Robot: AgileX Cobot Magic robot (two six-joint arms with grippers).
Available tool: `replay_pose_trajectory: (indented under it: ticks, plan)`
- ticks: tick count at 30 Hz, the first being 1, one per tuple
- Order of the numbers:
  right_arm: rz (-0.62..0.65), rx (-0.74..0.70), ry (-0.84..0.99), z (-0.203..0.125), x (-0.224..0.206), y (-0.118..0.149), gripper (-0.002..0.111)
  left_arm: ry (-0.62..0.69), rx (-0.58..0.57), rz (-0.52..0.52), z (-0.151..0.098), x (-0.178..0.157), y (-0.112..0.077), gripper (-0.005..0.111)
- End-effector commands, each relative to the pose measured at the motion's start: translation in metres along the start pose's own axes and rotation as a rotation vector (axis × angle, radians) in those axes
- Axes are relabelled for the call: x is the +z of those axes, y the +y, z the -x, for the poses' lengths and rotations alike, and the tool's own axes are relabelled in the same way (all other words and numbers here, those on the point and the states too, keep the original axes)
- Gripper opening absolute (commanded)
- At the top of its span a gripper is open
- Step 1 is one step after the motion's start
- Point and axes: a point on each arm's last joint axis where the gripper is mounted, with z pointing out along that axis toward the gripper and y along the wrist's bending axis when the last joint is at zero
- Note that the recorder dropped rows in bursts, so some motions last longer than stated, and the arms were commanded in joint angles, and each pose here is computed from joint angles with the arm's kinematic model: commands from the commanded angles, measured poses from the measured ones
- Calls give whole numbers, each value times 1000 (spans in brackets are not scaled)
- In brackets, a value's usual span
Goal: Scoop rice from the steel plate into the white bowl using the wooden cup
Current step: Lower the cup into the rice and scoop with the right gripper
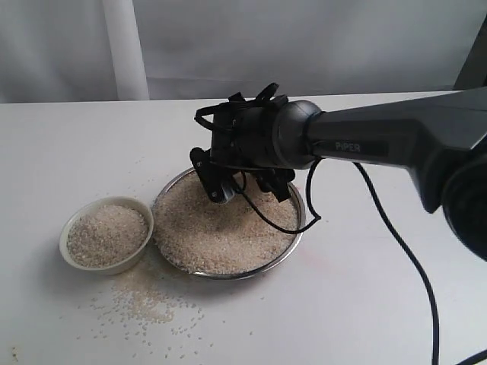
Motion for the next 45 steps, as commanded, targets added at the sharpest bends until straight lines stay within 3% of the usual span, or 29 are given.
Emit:
replay_pose_trajectory:
  ticks: [1, 30, 40, 45]
  plan:
    - [-37, -40, -1, 3, 6, -1, 0, -12, 1, -2, 2, -1, 0, 0]
    - [-47, -126, -105, 53, 5, 18, 0, -12, 1, -2, 2, -1, 0, 0]
    - [-24, -88, -169, 68, -4, 23, 0, -12, 1, -2, 2, -1, 0, 0]
    - [-15, 2, -226, 76, -15, 12, 0, -12, 1, -2, 2, -1, 0, 0]
